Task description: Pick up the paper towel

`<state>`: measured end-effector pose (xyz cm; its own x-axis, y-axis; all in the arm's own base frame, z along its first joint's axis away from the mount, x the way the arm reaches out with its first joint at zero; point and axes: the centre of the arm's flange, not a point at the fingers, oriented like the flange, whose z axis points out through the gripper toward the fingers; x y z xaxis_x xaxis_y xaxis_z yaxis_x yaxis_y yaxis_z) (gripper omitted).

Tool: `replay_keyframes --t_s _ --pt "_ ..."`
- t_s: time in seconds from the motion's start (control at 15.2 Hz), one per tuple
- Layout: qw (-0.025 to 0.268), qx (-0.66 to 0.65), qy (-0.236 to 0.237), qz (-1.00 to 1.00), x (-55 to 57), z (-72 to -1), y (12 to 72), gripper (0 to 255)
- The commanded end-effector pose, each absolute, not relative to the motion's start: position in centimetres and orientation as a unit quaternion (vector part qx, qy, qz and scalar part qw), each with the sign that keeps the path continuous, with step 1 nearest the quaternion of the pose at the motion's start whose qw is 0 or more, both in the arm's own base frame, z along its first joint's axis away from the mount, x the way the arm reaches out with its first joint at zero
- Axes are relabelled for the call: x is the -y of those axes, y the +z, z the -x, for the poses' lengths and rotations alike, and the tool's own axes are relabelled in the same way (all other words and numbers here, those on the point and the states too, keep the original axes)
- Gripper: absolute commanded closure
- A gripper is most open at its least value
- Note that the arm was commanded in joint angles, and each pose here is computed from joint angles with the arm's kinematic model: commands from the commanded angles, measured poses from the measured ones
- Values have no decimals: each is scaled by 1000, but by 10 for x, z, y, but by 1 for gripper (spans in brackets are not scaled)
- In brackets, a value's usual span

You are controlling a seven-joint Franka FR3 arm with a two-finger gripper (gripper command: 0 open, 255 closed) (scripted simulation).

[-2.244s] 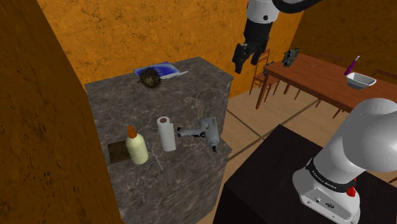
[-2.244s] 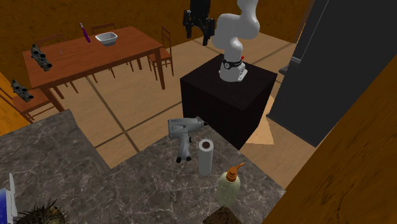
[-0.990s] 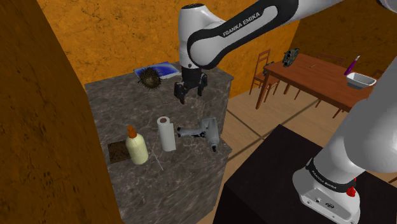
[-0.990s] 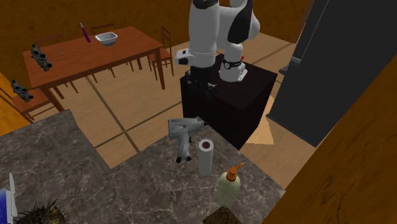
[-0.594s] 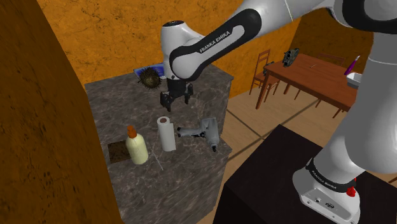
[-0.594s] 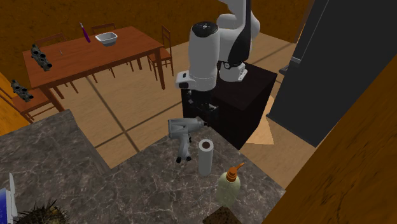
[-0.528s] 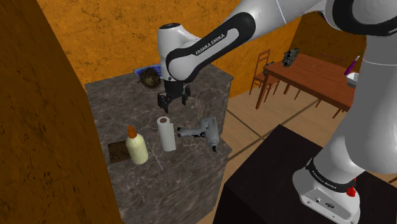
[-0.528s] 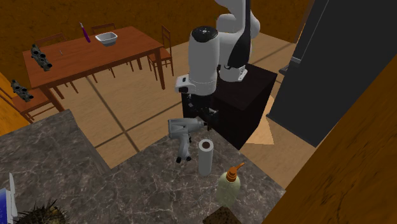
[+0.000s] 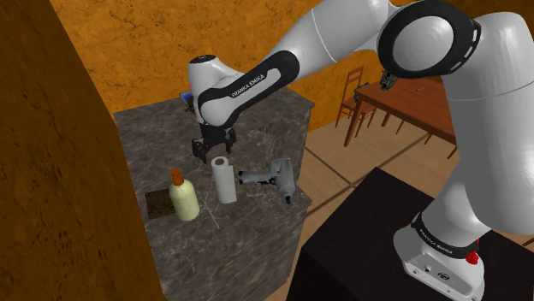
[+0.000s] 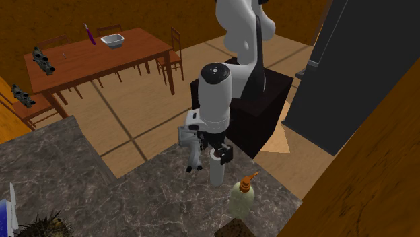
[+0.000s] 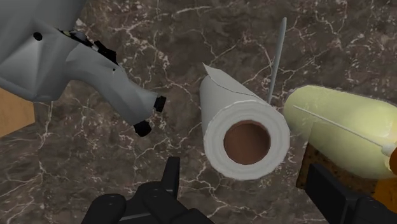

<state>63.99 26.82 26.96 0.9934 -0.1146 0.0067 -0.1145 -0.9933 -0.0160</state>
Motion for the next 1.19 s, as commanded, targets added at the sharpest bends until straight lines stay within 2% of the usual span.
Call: replay_keyframes --t_s 0.0,0.46,0.53,1.12 --pt "8 -58 -4 998 -270 -641 257 0" --pt "8 -58 -4 998 -270 -641 233 0" --pt "8 -58 -4 998 -270 -641 233 255" --pt "8 -58 -4 998 -270 -641 233 255"
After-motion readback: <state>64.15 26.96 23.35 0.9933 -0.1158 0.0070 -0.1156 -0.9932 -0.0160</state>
